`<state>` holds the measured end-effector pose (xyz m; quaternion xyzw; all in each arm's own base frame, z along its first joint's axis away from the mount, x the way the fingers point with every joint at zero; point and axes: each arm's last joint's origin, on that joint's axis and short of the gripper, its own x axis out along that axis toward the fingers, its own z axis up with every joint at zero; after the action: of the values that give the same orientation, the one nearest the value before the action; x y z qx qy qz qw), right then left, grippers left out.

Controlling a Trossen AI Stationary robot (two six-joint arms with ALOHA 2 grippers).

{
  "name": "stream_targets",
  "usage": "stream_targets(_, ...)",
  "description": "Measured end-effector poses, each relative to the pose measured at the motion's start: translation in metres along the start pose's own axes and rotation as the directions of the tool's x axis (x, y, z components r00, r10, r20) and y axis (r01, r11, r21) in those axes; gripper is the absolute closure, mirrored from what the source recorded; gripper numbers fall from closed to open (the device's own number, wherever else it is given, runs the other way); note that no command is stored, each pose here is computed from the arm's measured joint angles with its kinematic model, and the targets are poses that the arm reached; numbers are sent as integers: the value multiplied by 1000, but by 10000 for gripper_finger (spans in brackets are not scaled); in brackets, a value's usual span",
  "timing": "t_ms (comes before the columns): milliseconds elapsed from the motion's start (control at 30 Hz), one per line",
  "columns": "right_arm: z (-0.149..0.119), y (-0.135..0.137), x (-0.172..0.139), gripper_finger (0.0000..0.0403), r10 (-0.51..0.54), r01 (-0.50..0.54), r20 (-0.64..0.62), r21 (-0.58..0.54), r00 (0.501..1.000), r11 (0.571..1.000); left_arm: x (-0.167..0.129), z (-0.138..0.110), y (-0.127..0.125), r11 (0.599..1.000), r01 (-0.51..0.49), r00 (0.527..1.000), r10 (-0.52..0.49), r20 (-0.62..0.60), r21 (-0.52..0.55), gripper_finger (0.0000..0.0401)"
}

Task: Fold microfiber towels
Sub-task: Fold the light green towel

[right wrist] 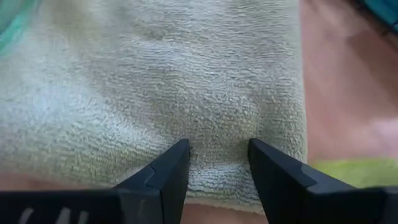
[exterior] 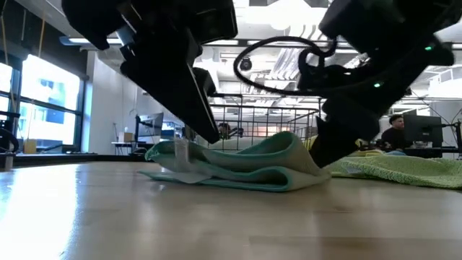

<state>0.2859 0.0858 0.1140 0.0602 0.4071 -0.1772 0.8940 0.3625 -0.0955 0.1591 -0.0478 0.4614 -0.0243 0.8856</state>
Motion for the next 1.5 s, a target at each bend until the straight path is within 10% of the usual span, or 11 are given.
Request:
stream_targets(233, 29, -5, -29, 242, 117, -130, 59, 320, 991, 939, 0, 0, 4, 999, -41, 999, 41, -6, -13, 265)
stream_targets(500, 28, 8, -39, 242, 58, -149, 139, 838, 989, 525, 1, 2, 25, 996, -80, 996, 81, -32, 44, 265)
stream_targets(633, 14, 15, -25, 242, 1, -100, 111, 894, 994, 436, 1, 5, 43, 992, -105, 994, 107, -32, 66, 265)
stream_targets(767, 1, 21, -13, 242, -43, -59, 91, 877, 995, 477, 1, 7, 59, 984, -126, 991, 132, -40, 123, 265)
stream_targets(933, -10, 24, 1, 242, -48, -2, 41, 779, 998, 627, 0, 7, 79, 981, -150, 985, 159, -67, 124, 265)
stream_targets(1233, -15, 25, 4, 242, -26, 27, -5, 122, 1000, 992, 0, 2, 69, 1000, -12, 993, 12, -117, -1, 266)
stream_targets(1500, -10, 21, 4, 242, -33, 31, 4, -495, 999, 869, 0, -5, 26, 998, 41, 991, -47, -128, -51, 266)
